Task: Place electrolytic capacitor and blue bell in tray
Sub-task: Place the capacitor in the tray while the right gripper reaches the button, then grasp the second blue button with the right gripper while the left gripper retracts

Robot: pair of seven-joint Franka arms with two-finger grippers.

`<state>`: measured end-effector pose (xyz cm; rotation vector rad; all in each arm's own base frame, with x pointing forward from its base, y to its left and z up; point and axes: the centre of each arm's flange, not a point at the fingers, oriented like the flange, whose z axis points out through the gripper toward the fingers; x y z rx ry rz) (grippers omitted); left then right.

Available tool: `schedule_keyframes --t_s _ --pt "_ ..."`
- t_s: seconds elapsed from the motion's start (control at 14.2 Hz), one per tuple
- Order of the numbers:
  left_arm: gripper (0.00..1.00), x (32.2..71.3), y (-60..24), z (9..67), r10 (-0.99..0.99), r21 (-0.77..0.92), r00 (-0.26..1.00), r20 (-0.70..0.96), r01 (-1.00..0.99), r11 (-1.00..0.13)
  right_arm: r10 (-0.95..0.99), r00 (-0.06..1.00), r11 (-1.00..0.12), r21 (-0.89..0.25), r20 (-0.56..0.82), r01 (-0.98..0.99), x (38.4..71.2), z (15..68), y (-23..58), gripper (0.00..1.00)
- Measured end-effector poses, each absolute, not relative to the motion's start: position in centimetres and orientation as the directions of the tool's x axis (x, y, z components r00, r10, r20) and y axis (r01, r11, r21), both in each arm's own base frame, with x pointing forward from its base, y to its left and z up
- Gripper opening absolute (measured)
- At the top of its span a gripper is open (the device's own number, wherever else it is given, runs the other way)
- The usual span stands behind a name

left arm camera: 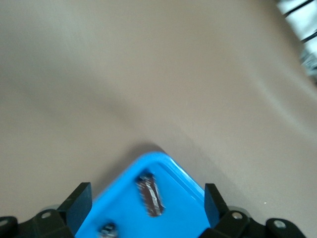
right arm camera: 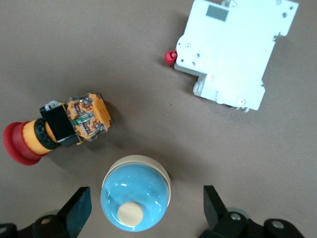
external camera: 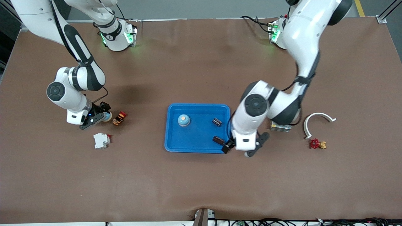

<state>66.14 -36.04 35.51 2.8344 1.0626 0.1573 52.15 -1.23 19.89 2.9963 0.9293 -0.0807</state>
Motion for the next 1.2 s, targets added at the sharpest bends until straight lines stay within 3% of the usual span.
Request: schedule_keyframes --t_s 0.21,0.49,0.85,1.2 --pt "1.00 66.3 -31.2 41.9 0.505 0.066 0.859 0.088 0.501 -0.863 0.566 0.823 -0.824 -0.013 -0.052 0.566 51.9 19.3 -1.2 1.00" --pt "1.00 66.7 -23.8 48.1 0.351 0.006 0.931 0.102 0.352 -0.936 0.572 0.818 -0.820 -0.017 -0.056 0.572 51.7 18.1 -0.9 1.00" --pt "1.00 65.8 -13.4 55.7 0.200 -0.045 0.973 0.114 0.206 -0.978 0.572 0.818 -0.820 -0.019 -0.059 0.572 51.6 17.9 -0.9 1.00" --pt "1.00 62.8 -10.4 60.9 0.133 -0.081 0.986 0.097 0.141 -0.987 0.572 0.817 -0.820 -0.025 -0.067 0.572 51.3 17.5 -0.9 1.00"
